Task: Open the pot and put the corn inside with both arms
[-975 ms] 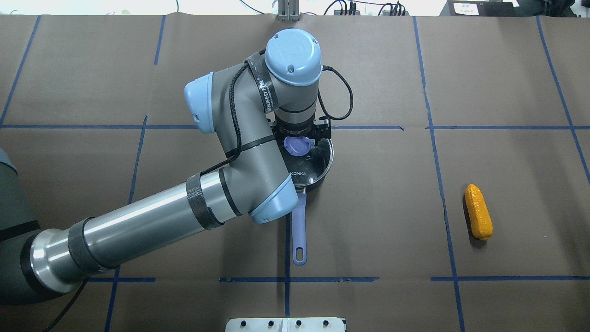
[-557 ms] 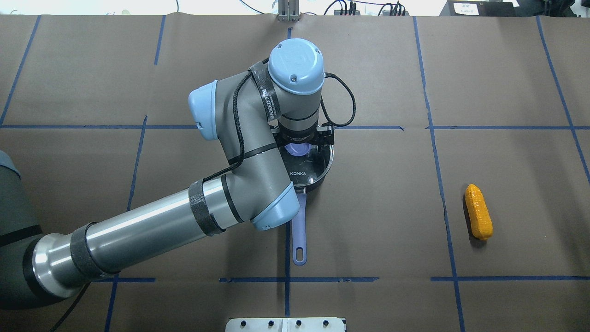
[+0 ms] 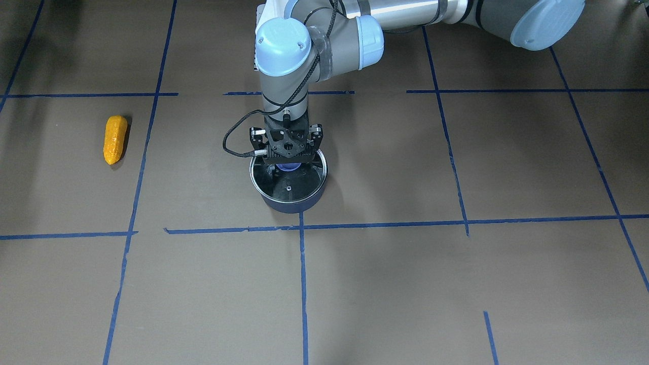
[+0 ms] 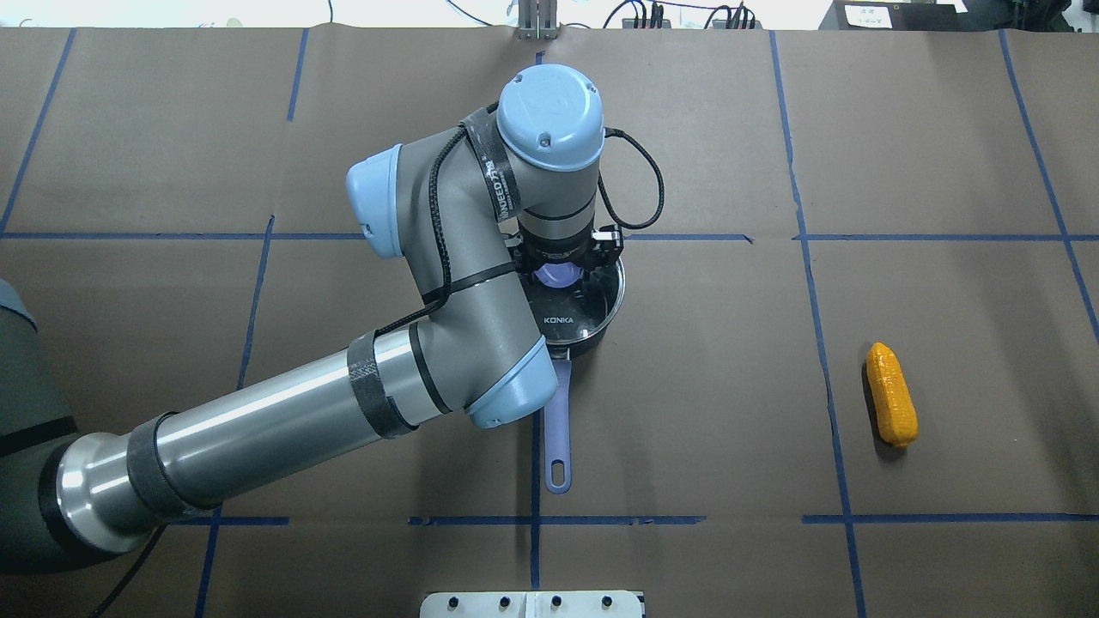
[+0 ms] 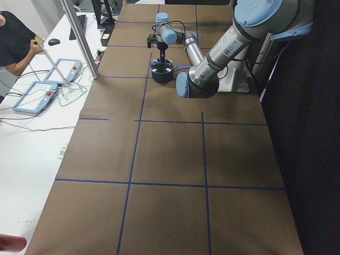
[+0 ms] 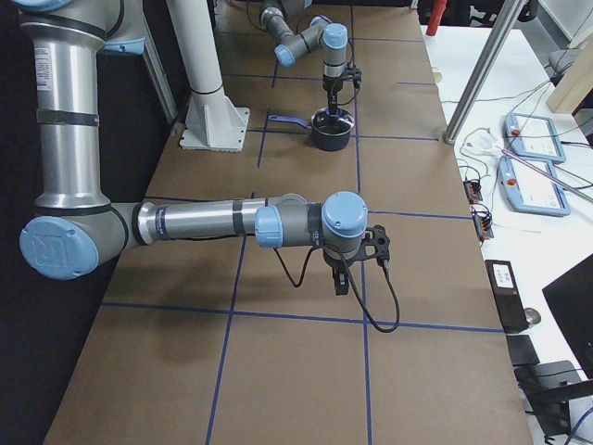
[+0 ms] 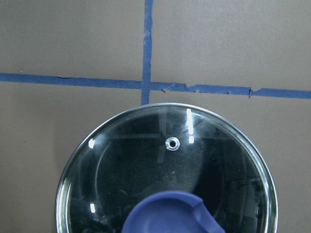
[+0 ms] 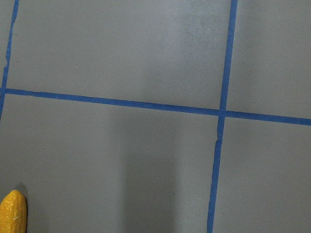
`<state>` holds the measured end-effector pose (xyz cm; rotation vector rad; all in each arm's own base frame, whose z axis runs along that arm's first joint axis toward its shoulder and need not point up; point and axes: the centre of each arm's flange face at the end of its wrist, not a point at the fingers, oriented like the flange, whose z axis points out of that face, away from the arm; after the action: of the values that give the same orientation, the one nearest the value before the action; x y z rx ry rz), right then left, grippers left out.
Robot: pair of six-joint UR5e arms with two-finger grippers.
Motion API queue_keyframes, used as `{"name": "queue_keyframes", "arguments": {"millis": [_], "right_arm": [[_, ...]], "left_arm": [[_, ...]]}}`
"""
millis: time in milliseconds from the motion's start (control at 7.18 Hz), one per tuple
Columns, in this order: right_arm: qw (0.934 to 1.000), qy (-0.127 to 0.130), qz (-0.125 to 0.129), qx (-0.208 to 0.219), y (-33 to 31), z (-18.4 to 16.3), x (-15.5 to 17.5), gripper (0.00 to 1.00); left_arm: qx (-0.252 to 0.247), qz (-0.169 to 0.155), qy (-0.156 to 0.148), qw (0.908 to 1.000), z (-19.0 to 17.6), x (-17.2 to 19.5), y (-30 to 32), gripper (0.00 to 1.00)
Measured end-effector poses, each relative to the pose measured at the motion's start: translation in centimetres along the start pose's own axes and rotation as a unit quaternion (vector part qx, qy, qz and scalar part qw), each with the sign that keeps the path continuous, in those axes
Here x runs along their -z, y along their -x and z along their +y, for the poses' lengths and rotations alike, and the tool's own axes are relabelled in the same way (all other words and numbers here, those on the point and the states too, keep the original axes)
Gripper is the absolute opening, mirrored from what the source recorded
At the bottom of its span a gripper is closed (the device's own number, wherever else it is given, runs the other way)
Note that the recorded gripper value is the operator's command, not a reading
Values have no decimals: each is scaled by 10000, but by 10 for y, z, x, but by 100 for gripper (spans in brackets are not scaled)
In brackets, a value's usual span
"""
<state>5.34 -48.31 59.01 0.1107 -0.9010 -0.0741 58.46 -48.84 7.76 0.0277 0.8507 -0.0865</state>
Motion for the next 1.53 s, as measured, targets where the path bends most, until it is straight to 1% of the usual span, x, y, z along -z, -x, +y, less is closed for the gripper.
{"name": "queue_keyframes", "arguments": {"millis": [278, 557, 696, 975, 1253, 1532], "right_arm": [[10000, -10, 1, 13, 1, -2, 1, 100], [10000, -41, -12, 51, 5, -6, 4, 100], [9999, -67, -47, 83, 9, -9, 6, 100], [9997, -113, -152, 129, 16, -11, 11, 100], [9996, -182, -188, -78, 29, -14, 13, 100], [9988, -322, -261, -263, 62, -20, 7, 100]], "left_arm": [[30, 50, -49, 10000, 2, 26, 5, 10], [52, 45, -91, 9999, 6, 39, 32, 10], [51, 43, -134, 9999, 6, 41, 57, 10], [-102, -27, -229, 9997, 4, 42, 119, 10], [-268, -134, -268, 9992, 8, 41, 174, 10], [-275, -255, -225, 9990, 11, 32, 199, 10]]}}
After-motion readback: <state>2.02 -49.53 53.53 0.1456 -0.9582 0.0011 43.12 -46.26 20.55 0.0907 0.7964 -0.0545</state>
